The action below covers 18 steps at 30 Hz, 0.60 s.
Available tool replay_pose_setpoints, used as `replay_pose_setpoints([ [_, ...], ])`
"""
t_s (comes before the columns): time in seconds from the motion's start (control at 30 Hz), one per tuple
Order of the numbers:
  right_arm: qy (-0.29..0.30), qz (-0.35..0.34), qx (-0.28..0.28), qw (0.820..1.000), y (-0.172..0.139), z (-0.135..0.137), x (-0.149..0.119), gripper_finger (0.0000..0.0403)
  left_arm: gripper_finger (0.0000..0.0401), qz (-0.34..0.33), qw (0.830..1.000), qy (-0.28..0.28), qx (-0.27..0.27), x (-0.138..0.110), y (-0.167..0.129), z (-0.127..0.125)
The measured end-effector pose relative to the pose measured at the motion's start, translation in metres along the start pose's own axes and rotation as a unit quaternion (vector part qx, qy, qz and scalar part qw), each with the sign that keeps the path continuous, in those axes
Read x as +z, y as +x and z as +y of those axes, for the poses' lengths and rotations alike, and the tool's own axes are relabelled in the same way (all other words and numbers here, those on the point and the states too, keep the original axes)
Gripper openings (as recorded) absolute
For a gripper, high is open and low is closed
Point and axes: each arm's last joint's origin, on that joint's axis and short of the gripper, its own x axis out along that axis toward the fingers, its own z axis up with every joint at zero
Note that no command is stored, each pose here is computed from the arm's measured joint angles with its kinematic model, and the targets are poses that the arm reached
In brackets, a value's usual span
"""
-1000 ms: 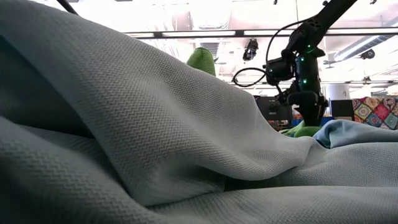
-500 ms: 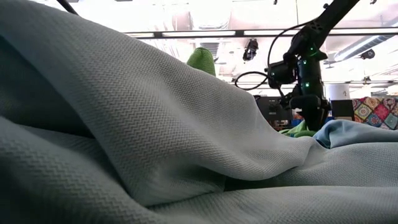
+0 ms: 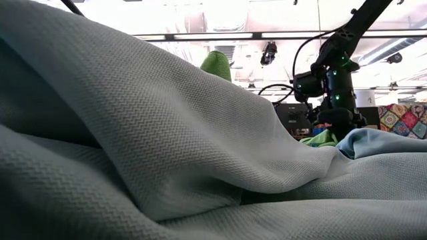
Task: Sort microfiber towel by color & place in baskets
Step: Put the green microfiber towel into the top black wire basket
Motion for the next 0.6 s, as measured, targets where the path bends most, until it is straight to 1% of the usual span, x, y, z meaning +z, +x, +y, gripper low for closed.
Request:
replay_pose_setpoints([
  [0.47,0.0,-0.003,0.0,1.0,0.0004,0.0,0.0005,0.0144,0.0095,0.0,1.0,0.0,0.0,0.0,0.0,0.0],
  [0.53,0.0,-0.003,0.001,1.0,0.0004,0.0,0.0005,0.0135,0.0095,0.0,1.0,0.0,0.0,0.0,0.0,0.0],
  [0.6,0.0,-0.005,0.001,1.0,0.0005,0.0001,0.001,0.0116,0.0095,0.0,1.0,0.0,0.0,0.0,0.0,0.0],
])
